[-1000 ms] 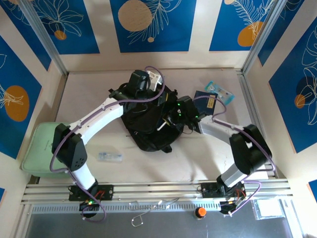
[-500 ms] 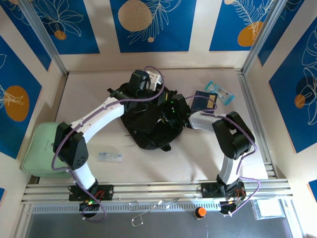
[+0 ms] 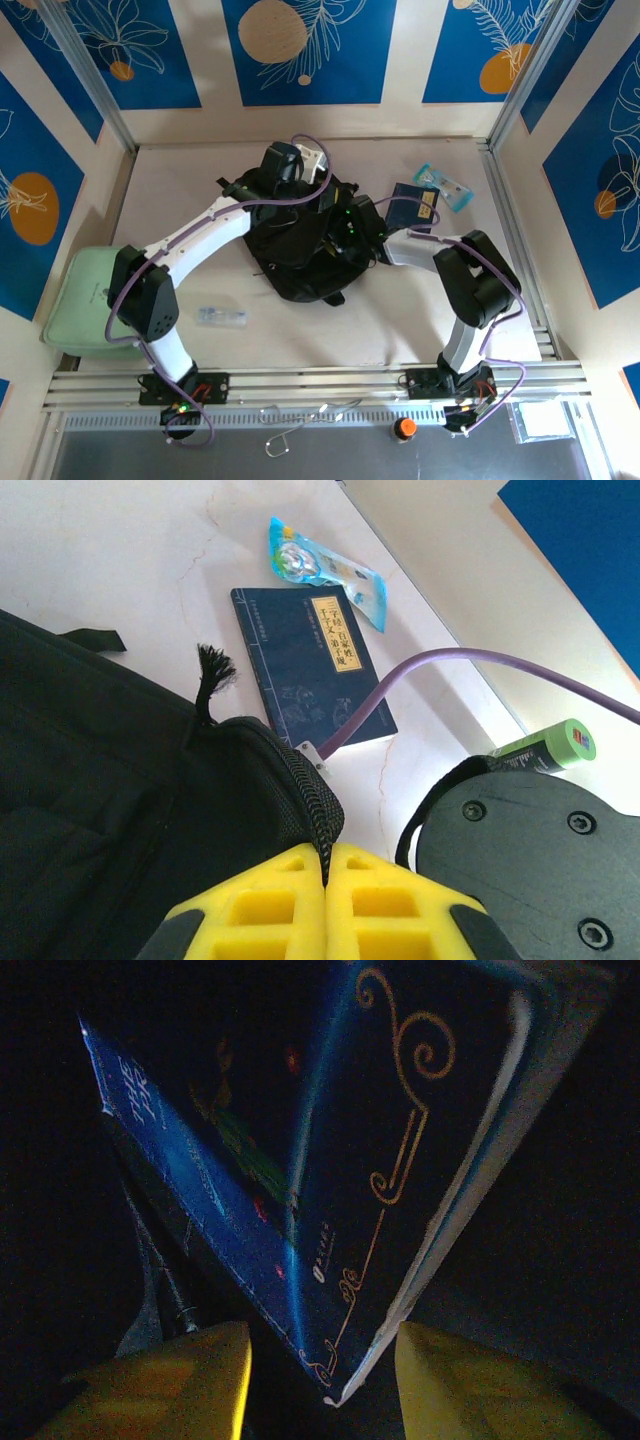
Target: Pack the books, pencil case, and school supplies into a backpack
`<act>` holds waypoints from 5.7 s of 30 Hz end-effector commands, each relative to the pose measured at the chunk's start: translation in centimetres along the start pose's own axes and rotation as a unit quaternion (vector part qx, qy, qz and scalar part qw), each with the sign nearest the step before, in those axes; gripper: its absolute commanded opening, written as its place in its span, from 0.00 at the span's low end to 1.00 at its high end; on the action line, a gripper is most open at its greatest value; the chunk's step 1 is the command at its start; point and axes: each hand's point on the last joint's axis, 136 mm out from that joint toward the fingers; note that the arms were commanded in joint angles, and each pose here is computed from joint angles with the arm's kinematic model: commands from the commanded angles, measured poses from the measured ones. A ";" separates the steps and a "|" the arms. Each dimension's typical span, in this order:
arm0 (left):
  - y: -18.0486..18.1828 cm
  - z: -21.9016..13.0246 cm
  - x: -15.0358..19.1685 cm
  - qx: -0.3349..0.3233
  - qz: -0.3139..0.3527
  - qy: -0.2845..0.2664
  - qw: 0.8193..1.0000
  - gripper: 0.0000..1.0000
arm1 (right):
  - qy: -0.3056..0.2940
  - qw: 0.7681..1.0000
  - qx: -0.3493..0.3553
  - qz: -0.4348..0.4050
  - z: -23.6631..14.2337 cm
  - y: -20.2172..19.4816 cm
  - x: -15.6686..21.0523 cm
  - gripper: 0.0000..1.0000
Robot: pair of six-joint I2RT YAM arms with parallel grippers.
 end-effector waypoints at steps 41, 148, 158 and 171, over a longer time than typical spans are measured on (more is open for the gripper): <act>12.8 0.1 9.4 -0.115 -0.168 0.022 0.979 0.73 | -0.213 0.964 0.114 -0.114 -17.5 -7.7 -5.5 0.72; 2.4 14.9 18.5 -0.071 -0.228 0.186 0.953 0.48 | 0.031 0.979 0.203 0.012 -9.7 -15.7 -6.8 0.74; 1.3 15.8 19.4 -0.030 -0.254 0.209 0.944 0.50 | 0.049 0.987 0.151 0.029 -9.3 -14.7 -6.7 0.74; -4.7 14.1 14.4 0.115 -0.212 0.175 0.955 0.48 | 0.070 0.989 0.103 0.082 -8.3 -14.9 -6.1 0.70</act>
Point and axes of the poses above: each hand's point on the last joint's axis, 136 mm out from that joint toward the fingers, its own z axis out along the fingers, its own y axis along the line the jaws close on, x = y × z, and after that the axes turned 2 degrees about -z, right-handed
